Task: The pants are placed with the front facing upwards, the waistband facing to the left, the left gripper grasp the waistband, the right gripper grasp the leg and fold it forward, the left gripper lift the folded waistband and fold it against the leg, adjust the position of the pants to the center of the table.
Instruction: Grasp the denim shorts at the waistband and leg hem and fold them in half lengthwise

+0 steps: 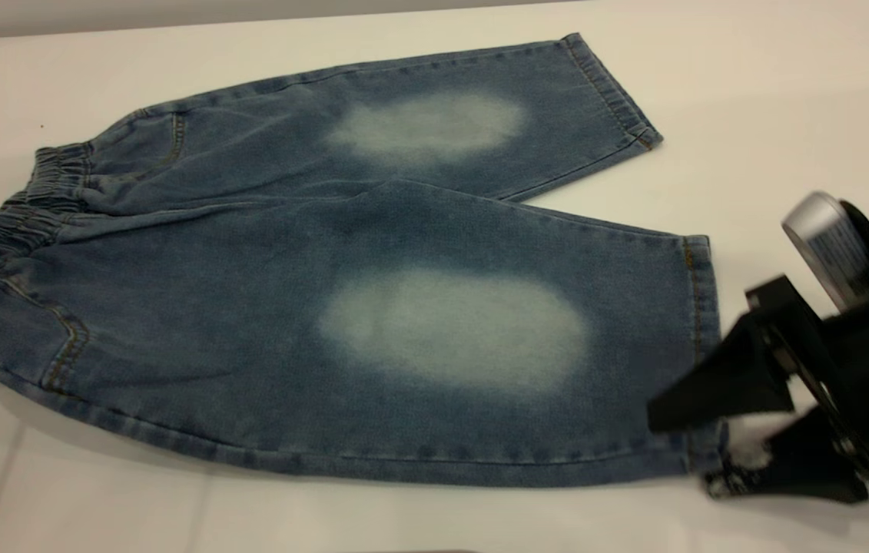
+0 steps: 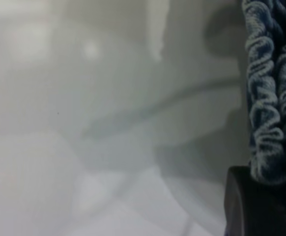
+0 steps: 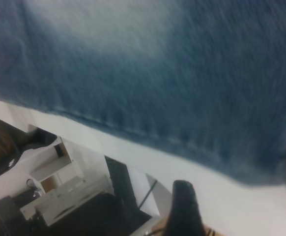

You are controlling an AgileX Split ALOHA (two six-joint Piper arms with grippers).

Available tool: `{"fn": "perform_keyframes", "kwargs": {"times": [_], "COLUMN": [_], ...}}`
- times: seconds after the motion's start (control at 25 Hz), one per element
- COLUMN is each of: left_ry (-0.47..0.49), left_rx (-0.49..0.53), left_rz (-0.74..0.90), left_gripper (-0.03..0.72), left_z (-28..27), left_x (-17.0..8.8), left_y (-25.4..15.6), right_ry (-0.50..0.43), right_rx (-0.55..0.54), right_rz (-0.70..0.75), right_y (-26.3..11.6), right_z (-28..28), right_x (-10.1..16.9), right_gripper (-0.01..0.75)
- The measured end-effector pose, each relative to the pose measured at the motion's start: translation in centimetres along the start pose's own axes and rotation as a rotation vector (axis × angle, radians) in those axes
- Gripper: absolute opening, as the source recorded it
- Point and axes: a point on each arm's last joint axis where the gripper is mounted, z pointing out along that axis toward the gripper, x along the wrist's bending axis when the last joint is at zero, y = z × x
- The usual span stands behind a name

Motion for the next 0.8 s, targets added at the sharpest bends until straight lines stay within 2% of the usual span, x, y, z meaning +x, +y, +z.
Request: {"fn": "perform_keyframes", "kwargs": {"times": [0.2,0.36,0.8], "left_ry": [0.0,0.0,-0.001], "left_rx": [0.0,0.0,0.003], "left_rz": [0.0,0.0,0.0], "left_gripper": [0.097,0.097,0.097], "left_z": [0.0,0.0,0.0], "left_x": [0.0,0.0,0.0], "left_y": [0.0,0.0,0.0], "right_ry": [0.01,0.0,-0.038], "right_rx": [-0.021,-0.027,-0.047], "right_rz": [-0.026,-0.034,-0.03], "right_y": [1.0,1.3,2.2], "right_z": [0.1,0.1,0.3], "right_x": [0.4,0.3,0.1], "right_gripper": [0.453,0.406,0.038]}}
